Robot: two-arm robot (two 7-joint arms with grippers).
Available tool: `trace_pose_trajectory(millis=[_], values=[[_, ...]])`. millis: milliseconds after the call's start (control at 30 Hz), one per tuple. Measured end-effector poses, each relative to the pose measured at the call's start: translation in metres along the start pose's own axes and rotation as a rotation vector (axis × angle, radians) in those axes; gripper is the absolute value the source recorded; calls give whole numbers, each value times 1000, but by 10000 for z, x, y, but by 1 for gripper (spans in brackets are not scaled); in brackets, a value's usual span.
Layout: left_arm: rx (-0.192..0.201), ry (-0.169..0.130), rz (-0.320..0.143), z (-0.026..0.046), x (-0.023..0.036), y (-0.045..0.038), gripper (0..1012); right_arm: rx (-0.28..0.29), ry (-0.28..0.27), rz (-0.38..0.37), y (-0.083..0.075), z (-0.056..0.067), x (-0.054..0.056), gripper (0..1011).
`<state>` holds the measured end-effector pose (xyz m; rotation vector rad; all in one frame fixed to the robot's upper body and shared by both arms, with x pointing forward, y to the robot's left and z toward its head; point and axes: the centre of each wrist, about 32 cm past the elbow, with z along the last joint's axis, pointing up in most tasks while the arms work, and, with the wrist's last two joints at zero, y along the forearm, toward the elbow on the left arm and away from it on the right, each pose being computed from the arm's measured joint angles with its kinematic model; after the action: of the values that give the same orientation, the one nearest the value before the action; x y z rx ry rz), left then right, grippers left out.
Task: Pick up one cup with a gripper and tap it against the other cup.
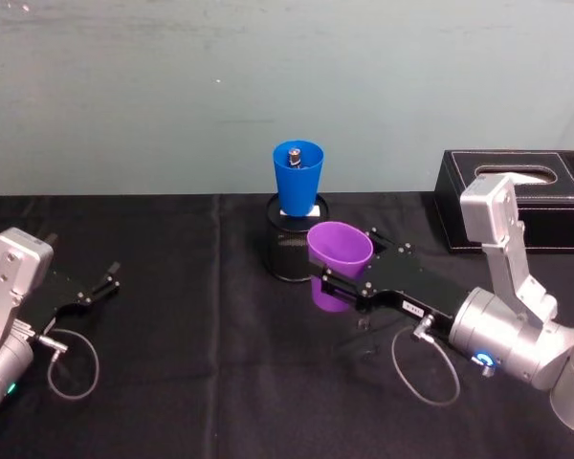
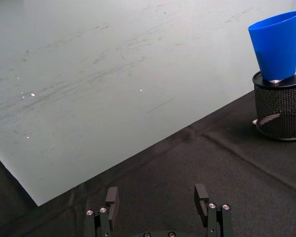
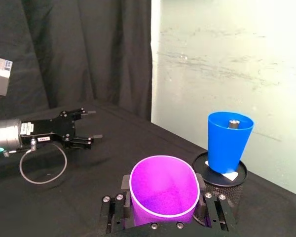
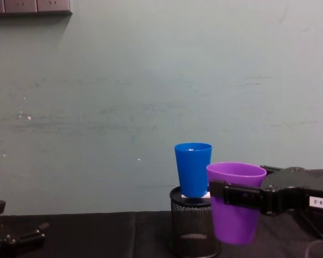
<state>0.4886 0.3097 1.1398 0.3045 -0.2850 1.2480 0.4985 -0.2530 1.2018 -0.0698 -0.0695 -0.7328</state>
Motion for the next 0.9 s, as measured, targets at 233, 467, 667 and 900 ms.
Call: trace_pose_trajectory(millis=[233,467,667,900], values=[[0,0,0,0,0,0,1000,-15,-15,-3,22,98,34,729],[0,0,0,0,0,0,1000,-21,-24,-5,43,155,46,729],[0,0,0,0,0,0,1000,-21,-29,1,57,163,44,729],[0,0,0,0,0,0,1000,-20,-28,0,52,159,46,729]])
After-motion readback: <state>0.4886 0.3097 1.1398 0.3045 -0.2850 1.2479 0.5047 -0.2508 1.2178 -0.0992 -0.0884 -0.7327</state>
